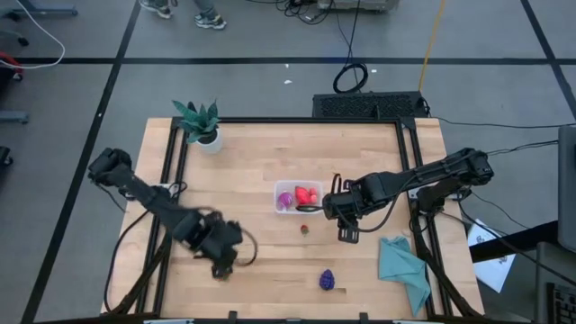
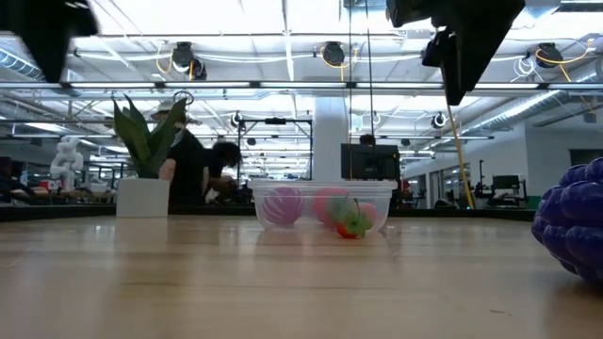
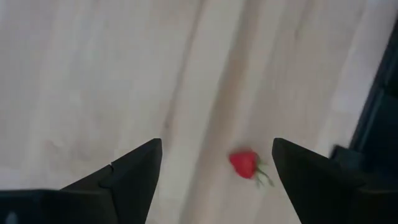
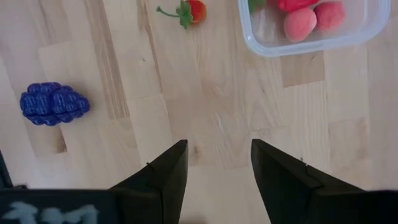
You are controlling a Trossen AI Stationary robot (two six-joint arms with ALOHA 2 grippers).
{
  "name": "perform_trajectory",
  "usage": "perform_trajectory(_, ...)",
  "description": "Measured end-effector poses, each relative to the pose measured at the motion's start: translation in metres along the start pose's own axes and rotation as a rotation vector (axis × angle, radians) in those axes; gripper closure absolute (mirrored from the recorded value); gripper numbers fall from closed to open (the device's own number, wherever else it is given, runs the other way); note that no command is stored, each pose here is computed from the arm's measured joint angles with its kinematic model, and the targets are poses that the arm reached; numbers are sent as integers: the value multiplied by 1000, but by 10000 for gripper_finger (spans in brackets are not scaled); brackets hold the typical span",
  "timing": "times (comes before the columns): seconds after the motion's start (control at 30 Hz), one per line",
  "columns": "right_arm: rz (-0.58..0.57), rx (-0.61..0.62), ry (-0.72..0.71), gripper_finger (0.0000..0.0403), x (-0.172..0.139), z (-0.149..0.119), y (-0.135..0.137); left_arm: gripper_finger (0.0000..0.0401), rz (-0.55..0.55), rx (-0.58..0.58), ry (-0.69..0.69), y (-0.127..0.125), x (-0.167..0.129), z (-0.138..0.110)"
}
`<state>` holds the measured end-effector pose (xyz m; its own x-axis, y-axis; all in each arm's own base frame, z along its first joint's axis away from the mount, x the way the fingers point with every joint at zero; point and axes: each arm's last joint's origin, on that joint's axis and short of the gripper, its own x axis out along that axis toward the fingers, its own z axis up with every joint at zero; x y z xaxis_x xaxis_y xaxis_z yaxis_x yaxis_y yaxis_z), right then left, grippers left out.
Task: Pick and placing Produce into tupperware
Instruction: Put the left red strawberry into the transparent bin
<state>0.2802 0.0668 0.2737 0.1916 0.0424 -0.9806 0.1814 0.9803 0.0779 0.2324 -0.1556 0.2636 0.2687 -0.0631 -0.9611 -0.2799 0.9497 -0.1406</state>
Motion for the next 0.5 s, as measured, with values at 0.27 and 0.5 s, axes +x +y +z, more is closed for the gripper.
perform_trajectory(0.27,28,51,-51,234,0,5,2,98,-58,-191,-85,-24,14,-34)
perform_trajectory(0.5,31,57,-55,234,0,5,3,100,-12,-324,-53,-12,33,-38)
